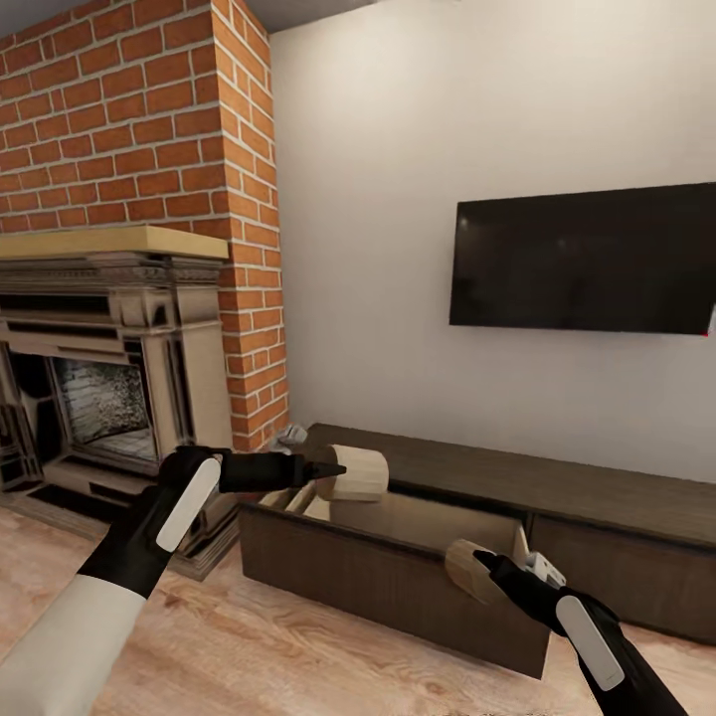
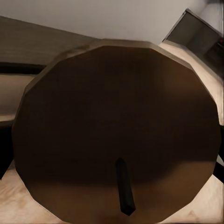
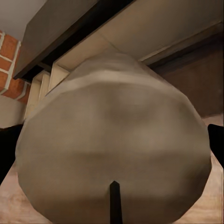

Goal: Place each of the two pumpkins and all three candles from the living room inside a cabinet in the living room (use any cabinet), then make sure every cabinet is closed, and position the cauldron so it is next to a table in the living room.

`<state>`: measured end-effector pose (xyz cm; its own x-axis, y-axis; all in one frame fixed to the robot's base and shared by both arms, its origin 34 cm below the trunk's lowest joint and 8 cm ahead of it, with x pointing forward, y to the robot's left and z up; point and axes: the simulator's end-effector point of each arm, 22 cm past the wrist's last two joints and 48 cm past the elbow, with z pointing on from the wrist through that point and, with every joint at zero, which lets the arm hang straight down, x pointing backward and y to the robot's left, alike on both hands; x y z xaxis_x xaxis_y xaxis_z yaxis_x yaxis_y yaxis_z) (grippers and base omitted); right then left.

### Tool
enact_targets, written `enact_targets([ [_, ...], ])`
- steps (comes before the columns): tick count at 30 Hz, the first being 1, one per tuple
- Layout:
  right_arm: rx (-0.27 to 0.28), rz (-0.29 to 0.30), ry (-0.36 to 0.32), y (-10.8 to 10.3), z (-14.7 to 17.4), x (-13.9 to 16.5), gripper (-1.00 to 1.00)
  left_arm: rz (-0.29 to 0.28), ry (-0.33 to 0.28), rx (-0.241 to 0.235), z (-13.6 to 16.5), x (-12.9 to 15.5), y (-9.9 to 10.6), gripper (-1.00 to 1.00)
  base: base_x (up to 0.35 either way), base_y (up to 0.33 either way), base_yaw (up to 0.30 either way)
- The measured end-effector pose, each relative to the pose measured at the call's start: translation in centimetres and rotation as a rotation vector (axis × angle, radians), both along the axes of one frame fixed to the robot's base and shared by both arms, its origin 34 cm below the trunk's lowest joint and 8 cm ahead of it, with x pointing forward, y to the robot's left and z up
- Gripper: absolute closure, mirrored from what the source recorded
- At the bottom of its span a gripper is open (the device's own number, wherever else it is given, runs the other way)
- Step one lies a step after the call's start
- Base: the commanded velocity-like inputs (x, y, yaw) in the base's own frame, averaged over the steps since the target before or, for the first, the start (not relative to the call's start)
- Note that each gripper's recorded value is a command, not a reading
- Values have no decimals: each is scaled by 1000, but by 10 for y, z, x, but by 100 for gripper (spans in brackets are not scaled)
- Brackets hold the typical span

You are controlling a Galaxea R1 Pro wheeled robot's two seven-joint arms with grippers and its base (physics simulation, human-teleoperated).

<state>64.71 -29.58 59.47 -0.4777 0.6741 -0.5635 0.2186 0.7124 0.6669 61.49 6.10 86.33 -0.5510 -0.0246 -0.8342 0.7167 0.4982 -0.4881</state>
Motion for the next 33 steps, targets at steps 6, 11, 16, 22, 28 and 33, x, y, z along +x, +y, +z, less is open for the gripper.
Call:
enact_targets([
  [6, 0, 0, 0, 0, 0, 0, 100, 0, 1, 0, 0, 0, 0, 100, 0, 0, -290],
  [11, 1, 0, 0, 0, 0, 0, 100, 0, 0, 0, 0, 0, 0, 100, 20, 8, -284],
  [16, 3, 0, -2, 1, 1, 0, 100, -1, 2, -3, 1, -1, 0, 100, 177, 95, -122],
  [22, 3, 1, -2, 1, 1, 0, 100, -2, 1, -4, 1, -1, 0, 100, 82, 34, -19],
  [28, 3, 0, -2, 1, 1, 0, 100, -2, 3, -5, 1, -1, 0, 100, 9, 4, -2],
  [33, 4, -1, -3, 0, 1, 0, 100, -2, 3, -5, 1, -1, 0, 100, 5, 0, 0],
])
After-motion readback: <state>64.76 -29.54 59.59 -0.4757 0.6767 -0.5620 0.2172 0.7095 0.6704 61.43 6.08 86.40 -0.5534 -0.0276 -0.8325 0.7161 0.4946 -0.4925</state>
